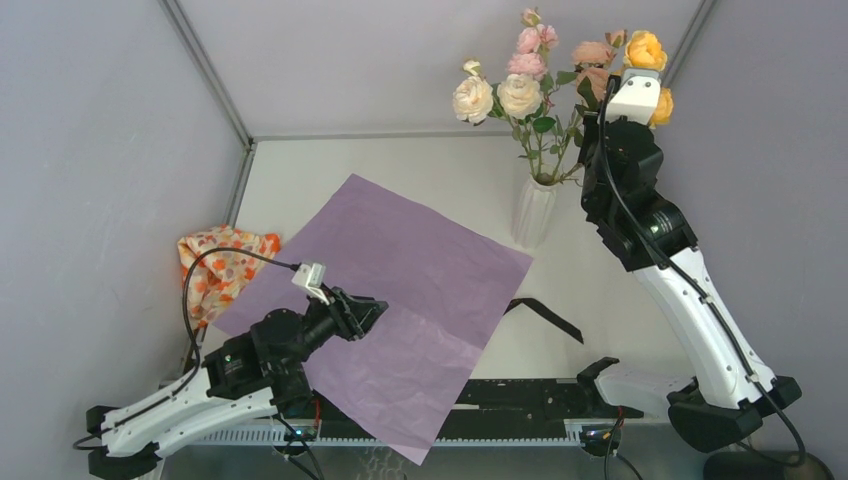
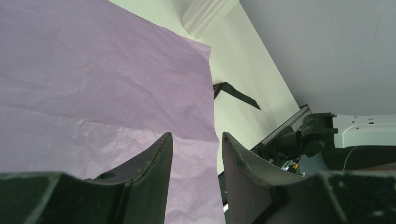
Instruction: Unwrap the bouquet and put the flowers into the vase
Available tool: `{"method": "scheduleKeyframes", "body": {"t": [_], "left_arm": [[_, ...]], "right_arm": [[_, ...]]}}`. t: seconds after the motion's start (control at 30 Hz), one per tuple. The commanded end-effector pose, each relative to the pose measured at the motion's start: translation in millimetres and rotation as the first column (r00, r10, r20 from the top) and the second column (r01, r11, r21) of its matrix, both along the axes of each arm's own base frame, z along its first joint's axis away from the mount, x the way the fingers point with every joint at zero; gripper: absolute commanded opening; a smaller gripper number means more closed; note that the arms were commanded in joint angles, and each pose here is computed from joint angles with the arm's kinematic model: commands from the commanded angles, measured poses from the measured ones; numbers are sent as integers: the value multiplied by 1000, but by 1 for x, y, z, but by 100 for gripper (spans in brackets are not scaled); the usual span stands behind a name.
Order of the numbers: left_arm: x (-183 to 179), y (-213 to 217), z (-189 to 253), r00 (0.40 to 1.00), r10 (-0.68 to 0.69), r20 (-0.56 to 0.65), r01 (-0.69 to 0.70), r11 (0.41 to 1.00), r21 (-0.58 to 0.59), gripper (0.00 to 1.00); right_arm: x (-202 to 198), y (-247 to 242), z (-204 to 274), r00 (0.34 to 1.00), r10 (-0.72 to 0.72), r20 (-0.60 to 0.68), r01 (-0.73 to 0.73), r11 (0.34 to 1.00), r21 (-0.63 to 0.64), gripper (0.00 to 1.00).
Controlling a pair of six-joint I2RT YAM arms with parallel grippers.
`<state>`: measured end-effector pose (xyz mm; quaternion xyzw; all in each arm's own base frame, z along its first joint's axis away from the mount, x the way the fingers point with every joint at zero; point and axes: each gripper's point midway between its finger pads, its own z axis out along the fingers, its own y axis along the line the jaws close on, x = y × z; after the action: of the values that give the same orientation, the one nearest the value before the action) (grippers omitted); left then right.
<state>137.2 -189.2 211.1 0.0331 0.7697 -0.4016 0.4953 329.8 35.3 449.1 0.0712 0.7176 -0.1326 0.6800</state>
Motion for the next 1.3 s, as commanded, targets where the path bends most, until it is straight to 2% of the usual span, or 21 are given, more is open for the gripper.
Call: {"method": "scheduleKeyframes", "body": {"t": [0.0,0.4,0.5,0.57,0.7,0.8,1.0,1.27], "left_arm": [[4,-5,-1,1000,8,4,-8,1000,-12,48],[5,-8,-6,1000,13,-7,-13,1000,-2,49],[6,-9,-8,1000,14,-10,-14,1000,0,50],[6,-9,-8,1000,14,-11,-14,1000,-1,50],[6,-9,-9,1000,16,-11,-16,1000,1,50],[6,-9,-9,1000,16,-12,-16,1000,3,50],[7,-10,-10,1000,20,-15,-20,1000,4,50],[8,-11,-10,1000,23,-17,-22,1000,10,51]], "right_arm": [[13,6,-21,999,30,-36,-29,999,41,2],[31,12,-48,995,47,-93,-42,997,61,8],[34,14,-53,993,51,-107,-46,997,56,17],[35,14,-54,992,53,-111,-47,997,56,28],[33,16,-46,995,67,-80,-60,994,87,63],[27,16,-36,995,81,-49,-76,992,102,81],[7,16,-11,991,130,38,-135,979,153,99],[-45,4,49,951,177,255,-238,942,235,100]]}}
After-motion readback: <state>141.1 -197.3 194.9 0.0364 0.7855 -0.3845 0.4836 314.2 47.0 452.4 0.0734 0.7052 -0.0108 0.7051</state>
